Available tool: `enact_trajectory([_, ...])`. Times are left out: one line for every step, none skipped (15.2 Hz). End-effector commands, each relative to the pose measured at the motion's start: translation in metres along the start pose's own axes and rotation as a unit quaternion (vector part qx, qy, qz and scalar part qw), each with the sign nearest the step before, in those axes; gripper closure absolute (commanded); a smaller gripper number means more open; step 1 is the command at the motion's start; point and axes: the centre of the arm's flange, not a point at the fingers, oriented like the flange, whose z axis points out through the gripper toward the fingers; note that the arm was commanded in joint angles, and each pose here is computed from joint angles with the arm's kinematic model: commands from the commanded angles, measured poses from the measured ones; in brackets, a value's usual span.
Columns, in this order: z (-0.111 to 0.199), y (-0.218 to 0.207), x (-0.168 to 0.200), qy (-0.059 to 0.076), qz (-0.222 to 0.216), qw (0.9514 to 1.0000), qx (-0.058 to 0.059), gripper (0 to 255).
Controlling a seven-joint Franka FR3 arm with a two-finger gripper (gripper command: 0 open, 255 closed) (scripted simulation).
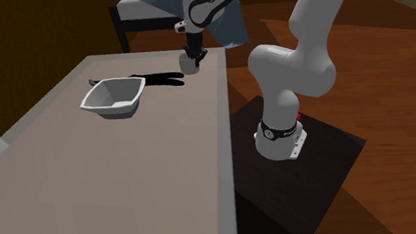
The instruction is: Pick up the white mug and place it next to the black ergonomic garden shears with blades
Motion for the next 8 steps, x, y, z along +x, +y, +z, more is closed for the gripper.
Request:
enact_trajectory([0.012, 0.000, 0.000, 0.000, 0.000, 1.0000, 0.000, 255])
enact_trajectory([0.017, 0.000, 0.000, 0.000, 0.000, 1.0000, 0.000, 255])
enact_trajectory([0.023, -0.001, 0.000, 0.000, 0.000, 1.0000, 0.000, 255])
enact_trajectory([0.028, -0.001, -0.001, 0.000, 0.000, 1.0000, 0.000, 255])
enact_trajectory([0.033, -0.001, -0.001, 0.000, 0.000, 1.0000, 0.000, 255])
enact_trajectory([0.037, -0.001, -0.001, 0.000, 0.000, 1.0000, 0.000, 255])
enact_trajectory([0.037, -0.001, -0.001, 0.000, 0.000, 1.0000, 0.000, 255])
enact_trajectory([0.037, -0.001, -0.001, 0.000, 0.000, 1.0000, 0.000, 255])
